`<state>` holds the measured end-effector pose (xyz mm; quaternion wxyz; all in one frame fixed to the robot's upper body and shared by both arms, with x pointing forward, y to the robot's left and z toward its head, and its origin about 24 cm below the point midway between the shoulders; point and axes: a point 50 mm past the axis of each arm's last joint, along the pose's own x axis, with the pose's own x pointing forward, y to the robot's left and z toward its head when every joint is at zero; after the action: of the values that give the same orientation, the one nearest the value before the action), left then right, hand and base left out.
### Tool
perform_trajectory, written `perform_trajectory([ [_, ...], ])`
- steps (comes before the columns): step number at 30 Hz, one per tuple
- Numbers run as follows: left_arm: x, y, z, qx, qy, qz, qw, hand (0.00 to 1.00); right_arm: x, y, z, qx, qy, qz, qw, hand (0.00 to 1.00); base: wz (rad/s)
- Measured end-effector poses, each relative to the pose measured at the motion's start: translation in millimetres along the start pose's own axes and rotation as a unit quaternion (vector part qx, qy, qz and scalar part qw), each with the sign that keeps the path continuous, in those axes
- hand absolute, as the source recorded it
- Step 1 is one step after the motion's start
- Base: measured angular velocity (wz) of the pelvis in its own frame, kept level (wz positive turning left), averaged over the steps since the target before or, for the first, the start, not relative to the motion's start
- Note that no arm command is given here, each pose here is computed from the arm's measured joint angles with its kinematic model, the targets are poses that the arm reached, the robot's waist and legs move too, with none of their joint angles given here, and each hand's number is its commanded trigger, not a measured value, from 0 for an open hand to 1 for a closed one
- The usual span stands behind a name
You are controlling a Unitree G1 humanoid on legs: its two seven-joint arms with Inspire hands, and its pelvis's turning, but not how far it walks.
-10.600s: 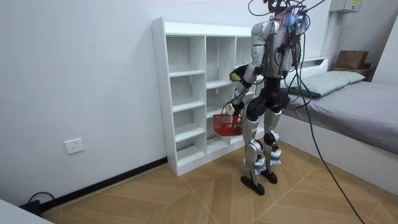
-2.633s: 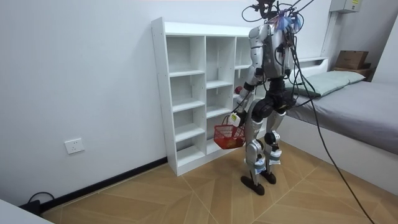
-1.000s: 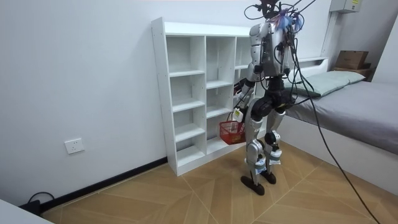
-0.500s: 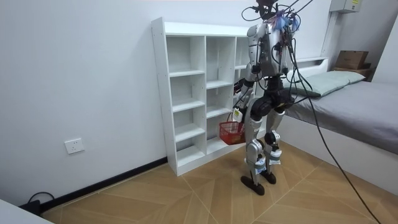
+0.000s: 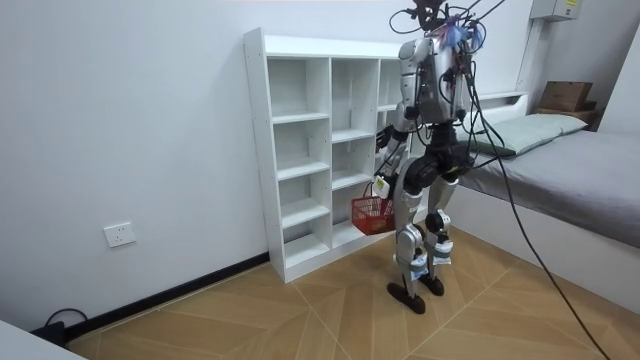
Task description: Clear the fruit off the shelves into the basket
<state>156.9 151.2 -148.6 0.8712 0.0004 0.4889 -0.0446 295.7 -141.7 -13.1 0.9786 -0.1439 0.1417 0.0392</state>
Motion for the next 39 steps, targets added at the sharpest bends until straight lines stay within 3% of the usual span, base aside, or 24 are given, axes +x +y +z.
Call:
perform_trajectory([
  [8,-1.3,14.0,0.3,0.004,0.001,0.017,1.000,1.00,1.1,3.0,-7.7,-0.035,0.017,0.028,0.999,0.00,0.00],
  [20,-0.9,13.2,1.9,0.002,0.000,0.008,1.000,1.00,3.0,0.9,-10.6,-0.072,0.021,0.037,0.996,0.00,0.01],
  [21,-0.7,12.4,2.3,-0.001,-0.001,0.008,1.000,1.00,4.5,0.1,-10.9,-0.076,0.024,0.037,0.996,0.07,-0.03],
  [23,-0.3,10.9,3.7,-0.001,-0.001,0.006,1.000,1.00,6.4,-0.8,-10.7,-0.085,0.025,0.037,0.995,0.75,-0.02],
  [24,-0.2,10.6,4.0,-0.001,-0.002,0.005,1.000,1.00,6.5,-0.9,-11.1,-0.086,0.026,0.037,0.995,1.00,0.00],
  [34,0.7,7.7,5.8,0.002,0.003,0.002,1.000,1.00,15.3,-19.3,-9.5,-0.102,0.042,0.008,0.994,1.00,0.00],
  [39,1.4,5.5,7.7,0.002,0.003,-0.002,1.000,1.00,14.7,-19.8,-14.2,-0.060,0.056,0.004,0.997,1.00,-0.01],
])
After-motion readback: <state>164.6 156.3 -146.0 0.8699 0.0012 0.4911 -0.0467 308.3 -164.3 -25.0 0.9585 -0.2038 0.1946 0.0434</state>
